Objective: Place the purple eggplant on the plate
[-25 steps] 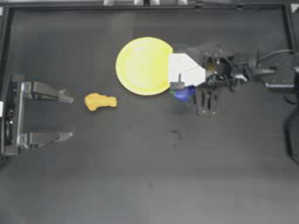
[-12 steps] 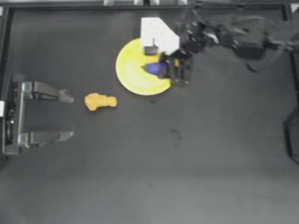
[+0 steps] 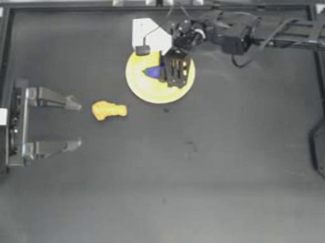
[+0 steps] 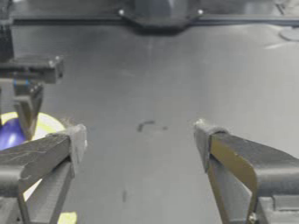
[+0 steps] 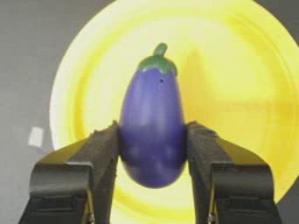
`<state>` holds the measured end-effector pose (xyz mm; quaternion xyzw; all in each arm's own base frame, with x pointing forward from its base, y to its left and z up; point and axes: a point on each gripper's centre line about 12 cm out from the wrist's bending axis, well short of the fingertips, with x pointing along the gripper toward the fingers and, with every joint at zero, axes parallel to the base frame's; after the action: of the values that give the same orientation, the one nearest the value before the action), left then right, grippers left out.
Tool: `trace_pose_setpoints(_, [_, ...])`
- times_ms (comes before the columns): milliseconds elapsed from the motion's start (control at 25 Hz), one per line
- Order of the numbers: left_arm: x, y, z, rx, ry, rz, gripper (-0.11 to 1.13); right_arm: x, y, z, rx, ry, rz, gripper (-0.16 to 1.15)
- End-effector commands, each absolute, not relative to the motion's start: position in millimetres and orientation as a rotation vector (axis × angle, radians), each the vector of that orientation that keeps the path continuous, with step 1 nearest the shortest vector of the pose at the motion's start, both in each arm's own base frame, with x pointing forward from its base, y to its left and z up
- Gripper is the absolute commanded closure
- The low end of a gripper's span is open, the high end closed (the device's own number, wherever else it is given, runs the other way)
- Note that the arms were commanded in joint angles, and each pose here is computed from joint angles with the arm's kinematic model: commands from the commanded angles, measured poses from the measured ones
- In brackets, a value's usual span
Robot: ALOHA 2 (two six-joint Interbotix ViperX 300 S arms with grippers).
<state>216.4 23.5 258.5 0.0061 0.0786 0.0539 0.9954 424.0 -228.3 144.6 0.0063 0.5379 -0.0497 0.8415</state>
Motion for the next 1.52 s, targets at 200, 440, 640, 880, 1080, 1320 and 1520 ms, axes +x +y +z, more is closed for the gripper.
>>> trace_pose_setpoints(200, [220, 24, 264, 0.008, 0.143, 0.110, -0.01, 429, -237, 154, -0.027, 1.102, -0.128, 0.88])
trace_pose_setpoints(440, [220, 25, 264, 0.007, 0.146, 0.112, -0.01, 427, -239, 146, -0.038, 1.131, -0.123, 0.16])
trace_pose_setpoints(640, [219, 26, 264, 0.006, 0.145, 0.118, -0.01, 429, -239, 145, -0.033, 1.127, -0.125, -0.02])
trace_pose_setpoints(880, [219, 26, 264, 0.006, 0.146, 0.118, -0.01, 434, -241, 155, -0.045, 1.107, -0.131, 0.01])
trace_pose_setpoints(1080, [219, 27, 263, 0.006, 0.148, 0.123, -0.01, 431, -244, 167, -0.053, 1.092, -0.140, 0.01])
trace_pose_setpoints(1320, [219, 27, 263, 0.006, 0.148, 0.125, -0.01, 423, -241, 196, -0.043, 1.035, -0.159, 0.01])
trace_pose_setpoints(1520, [219, 28, 263, 0.005, 0.150, 0.128, -0.01, 413, -223, 220, -0.020, 0.968, -0.142, 0.01])
